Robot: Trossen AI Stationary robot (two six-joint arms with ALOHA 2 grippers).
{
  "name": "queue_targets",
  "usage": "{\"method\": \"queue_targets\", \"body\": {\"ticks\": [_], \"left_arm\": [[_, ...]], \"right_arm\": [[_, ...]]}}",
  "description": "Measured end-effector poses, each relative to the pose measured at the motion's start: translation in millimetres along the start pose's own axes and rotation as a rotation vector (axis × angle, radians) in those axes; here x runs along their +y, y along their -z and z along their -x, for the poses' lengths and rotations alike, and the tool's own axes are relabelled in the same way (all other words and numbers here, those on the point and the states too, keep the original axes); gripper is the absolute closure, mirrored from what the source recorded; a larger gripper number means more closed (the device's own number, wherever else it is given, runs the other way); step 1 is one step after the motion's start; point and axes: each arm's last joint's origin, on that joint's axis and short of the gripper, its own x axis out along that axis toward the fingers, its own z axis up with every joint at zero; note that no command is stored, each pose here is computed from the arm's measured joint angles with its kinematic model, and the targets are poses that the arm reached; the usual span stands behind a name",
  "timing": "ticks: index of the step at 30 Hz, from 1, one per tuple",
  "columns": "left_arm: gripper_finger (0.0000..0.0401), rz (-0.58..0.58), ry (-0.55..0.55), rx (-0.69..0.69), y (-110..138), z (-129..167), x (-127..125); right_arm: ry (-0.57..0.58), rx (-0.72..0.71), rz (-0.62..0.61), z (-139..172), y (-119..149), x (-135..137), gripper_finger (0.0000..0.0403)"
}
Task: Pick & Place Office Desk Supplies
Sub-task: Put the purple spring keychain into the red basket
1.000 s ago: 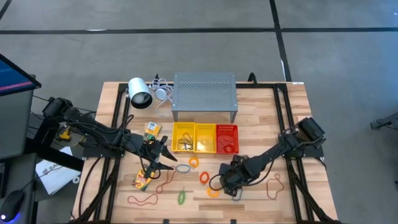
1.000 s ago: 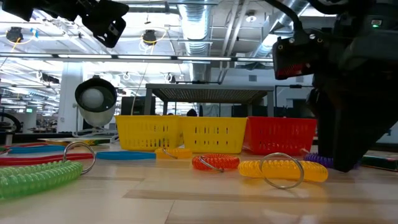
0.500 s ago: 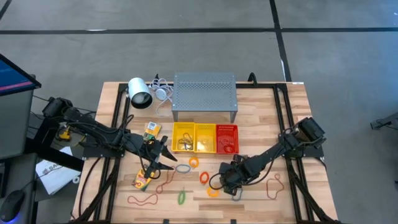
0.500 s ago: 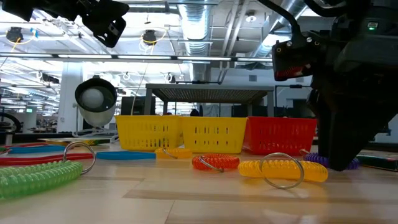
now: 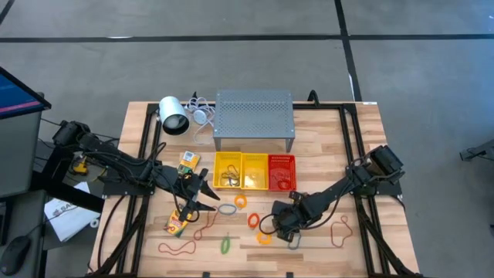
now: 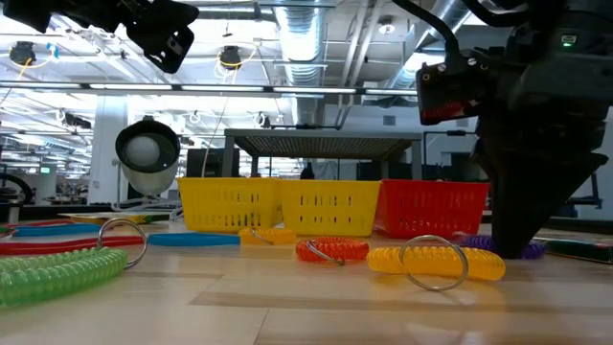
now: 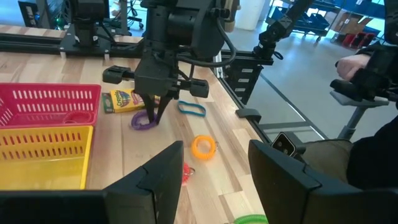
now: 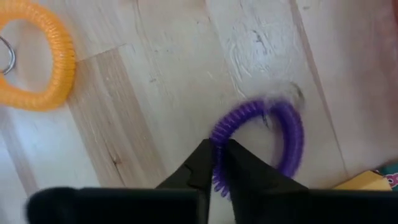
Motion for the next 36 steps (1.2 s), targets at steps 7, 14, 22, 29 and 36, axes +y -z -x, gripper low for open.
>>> {"method": "queue_targets", "body": {"ticks": [7,14,22,29,36], "left_arm": [[0.0225,0.0,0.0,0.0,0,0,0],[0.0225,0.0,-0.001,0.006,1,0,0],[0.0225,0.0,-0.001,0.008,1,0,0],[0.0225,-0.002,-0.001,0.007,1,0,0],[0.0225,-0.03,0.001,-0.006,-1,1,0]], "right_arm": [[-0.015,0.004,0.015,4,-5,5,0.0383],[-0.052,0.011,0.069,22,-17,17,0.0396],[0.029,0.029,0.111,54,-28,24,0.0399],[0.124,-0.09,0.22,100,-33,39,0.0401],[0.132,-0.371,0.278,165,-19,37,0.0402]]}}
